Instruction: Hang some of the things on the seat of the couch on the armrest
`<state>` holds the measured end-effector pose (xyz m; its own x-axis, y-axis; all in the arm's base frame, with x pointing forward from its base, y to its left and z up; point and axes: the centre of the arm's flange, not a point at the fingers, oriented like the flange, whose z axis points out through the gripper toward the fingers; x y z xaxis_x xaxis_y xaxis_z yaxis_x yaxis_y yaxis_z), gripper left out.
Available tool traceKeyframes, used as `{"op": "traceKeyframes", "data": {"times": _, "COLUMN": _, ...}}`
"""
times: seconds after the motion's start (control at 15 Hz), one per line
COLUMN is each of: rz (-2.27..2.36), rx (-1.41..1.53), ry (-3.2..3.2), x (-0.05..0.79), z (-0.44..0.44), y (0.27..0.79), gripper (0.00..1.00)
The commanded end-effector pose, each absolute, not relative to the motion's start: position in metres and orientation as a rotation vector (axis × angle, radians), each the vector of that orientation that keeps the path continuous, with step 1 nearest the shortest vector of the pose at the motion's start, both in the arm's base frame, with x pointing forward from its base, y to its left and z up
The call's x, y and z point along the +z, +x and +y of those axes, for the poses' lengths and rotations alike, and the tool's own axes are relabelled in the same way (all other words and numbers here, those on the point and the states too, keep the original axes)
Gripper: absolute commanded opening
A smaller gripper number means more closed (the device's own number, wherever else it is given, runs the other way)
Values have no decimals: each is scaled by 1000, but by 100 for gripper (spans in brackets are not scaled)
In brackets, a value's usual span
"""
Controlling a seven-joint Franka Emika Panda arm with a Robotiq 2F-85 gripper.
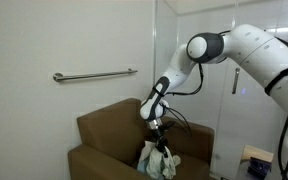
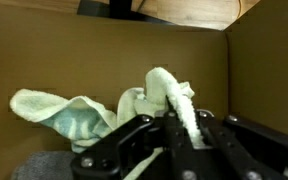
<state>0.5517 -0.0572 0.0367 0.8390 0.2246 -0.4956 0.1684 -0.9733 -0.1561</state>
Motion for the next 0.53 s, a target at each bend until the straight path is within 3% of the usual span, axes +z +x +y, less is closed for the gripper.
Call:
{"op": "traceKeyframes", "data": {"times": 0.0, "rz": -264, "rx": 817, "ry": -2909, "x": 127, "z": -73, "y": 530, "gripper": 4}}
{"op": "traceKeyframes", "data": {"times": 0.13, "rz": -218, "rx": 829, "ry": -2911, "x": 169, "z": -88, "y": 530, "gripper": 4}}
{"op": "traceKeyframes", "data": {"times": 0.2, "rz": -267, "rx": 837, "ry": -2919, "x": 120, "z": -76, "y": 548, "gripper": 8}}
{"op": "traceKeyframes", "data": {"times": 0.47, "rz": -234, "rx": 818, "ry": -2933, "x": 163, "z": -88, "y": 542, "gripper": 8}}
